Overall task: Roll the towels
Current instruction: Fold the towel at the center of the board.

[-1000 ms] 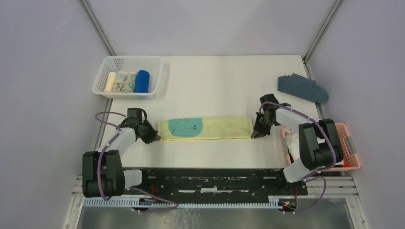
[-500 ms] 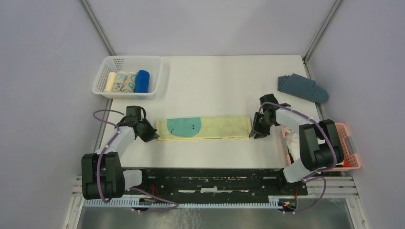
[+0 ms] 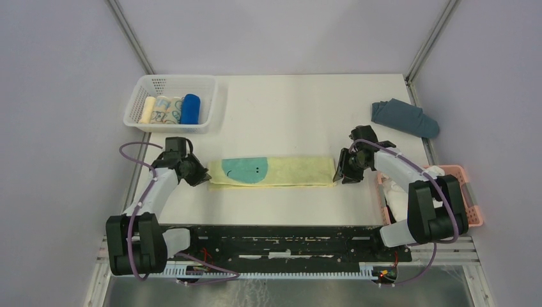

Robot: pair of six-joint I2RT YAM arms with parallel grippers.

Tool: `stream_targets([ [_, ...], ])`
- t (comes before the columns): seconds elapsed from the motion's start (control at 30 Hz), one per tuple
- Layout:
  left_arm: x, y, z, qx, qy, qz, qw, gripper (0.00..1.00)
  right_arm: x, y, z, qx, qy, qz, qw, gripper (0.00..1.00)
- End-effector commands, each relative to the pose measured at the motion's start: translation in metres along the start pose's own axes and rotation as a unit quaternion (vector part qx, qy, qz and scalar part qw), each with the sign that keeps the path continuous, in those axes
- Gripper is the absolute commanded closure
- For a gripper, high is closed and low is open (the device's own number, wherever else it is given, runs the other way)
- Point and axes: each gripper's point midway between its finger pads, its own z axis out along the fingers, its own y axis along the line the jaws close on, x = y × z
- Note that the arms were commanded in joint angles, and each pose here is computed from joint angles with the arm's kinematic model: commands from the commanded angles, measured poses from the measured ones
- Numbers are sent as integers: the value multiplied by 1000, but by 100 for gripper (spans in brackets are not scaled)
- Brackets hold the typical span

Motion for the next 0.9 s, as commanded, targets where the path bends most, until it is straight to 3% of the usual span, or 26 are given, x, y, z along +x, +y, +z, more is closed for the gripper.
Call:
stream_targets([
  [0.0, -15, 2, -10, -13, -25, 32, 999, 95, -10, 10, -12, -21, -22, -23, 999, 55],
  [0.3, -7, 25, 4, -60, -9, 40, 997, 92, -29, 27, -19, -53, -53, -43, 996, 55],
  [0.57, -27, 31, -4, -95, -42, 60, 993, 81, -60, 61, -22, -119, -83, -56, 988, 56],
  [0.63, -37, 28, -12, -96, -60, 65, 991, 70, -71, 71, -20, -136, -87, -59, 985, 57],
  [0.73, -44, 19, -21, -85, -72, 67, 992, 61, -79, 77, -17, -144, -89, -61, 984, 59],
  [0.87, -49, -8, -31, -34, -80, 65, 994, 58, -88, 80, -12, -146, -94, -62, 983, 60],
])
